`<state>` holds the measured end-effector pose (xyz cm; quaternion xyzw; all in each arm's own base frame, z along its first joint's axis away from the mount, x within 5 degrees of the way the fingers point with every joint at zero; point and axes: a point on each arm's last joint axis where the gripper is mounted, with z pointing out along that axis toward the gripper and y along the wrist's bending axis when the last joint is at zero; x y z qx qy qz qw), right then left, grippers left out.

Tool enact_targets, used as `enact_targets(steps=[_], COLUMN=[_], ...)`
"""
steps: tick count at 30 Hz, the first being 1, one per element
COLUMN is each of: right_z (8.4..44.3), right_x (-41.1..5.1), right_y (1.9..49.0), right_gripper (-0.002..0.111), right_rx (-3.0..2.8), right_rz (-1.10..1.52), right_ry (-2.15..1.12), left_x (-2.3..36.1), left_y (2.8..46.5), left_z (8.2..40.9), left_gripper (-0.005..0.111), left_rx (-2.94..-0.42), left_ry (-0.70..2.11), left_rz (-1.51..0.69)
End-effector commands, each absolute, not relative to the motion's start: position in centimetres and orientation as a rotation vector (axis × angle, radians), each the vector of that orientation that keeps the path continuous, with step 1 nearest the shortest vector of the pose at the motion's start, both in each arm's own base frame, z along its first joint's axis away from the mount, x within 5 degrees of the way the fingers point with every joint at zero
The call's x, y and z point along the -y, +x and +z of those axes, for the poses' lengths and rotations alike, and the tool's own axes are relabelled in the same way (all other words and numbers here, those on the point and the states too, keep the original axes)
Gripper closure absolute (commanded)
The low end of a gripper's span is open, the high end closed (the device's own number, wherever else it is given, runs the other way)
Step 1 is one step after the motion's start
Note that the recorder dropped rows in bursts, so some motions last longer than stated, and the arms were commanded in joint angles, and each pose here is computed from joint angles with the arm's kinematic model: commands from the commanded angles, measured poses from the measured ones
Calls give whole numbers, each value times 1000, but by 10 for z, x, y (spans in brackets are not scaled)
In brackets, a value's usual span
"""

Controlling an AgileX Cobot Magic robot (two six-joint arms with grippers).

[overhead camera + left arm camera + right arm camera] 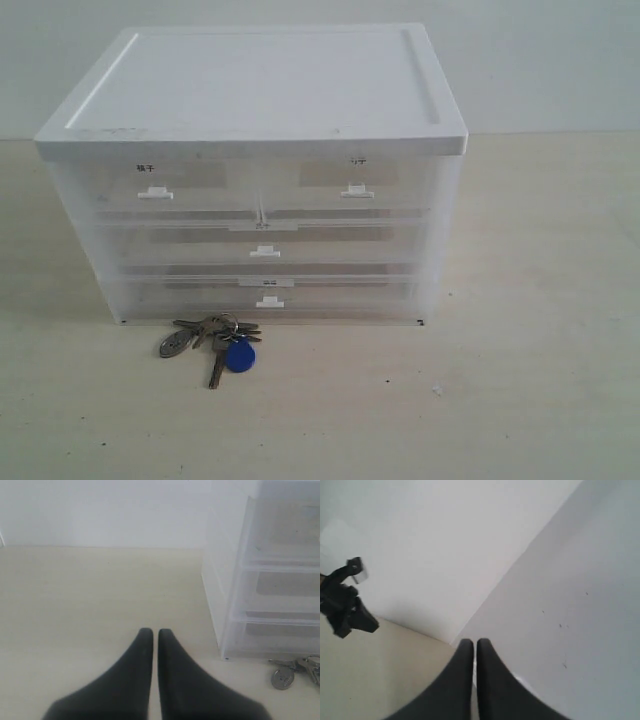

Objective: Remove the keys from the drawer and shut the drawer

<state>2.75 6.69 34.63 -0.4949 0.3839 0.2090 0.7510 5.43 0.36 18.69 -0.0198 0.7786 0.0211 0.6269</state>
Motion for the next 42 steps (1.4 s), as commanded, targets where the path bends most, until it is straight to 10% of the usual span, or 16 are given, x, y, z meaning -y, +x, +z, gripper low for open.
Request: enact_targets(steps=[1,15,42], right_z=[331,231,212], right_x=[-63,-30,4], right_y=[41,76,56], right_gripper=[108,108,108], right_rx=[-994,-1371,-1493], right_rz=[516,368,-48], right_ry=[-819,-213,53], left_x=[-4,-4,-4], left_y=[54,54,54], left_z=[186,186,186], left_gripper=[102,102,102], left_rx=[-1786,-1788,-1788], left_ry=[-44,-45,-45], left_rz=[55,54,54])
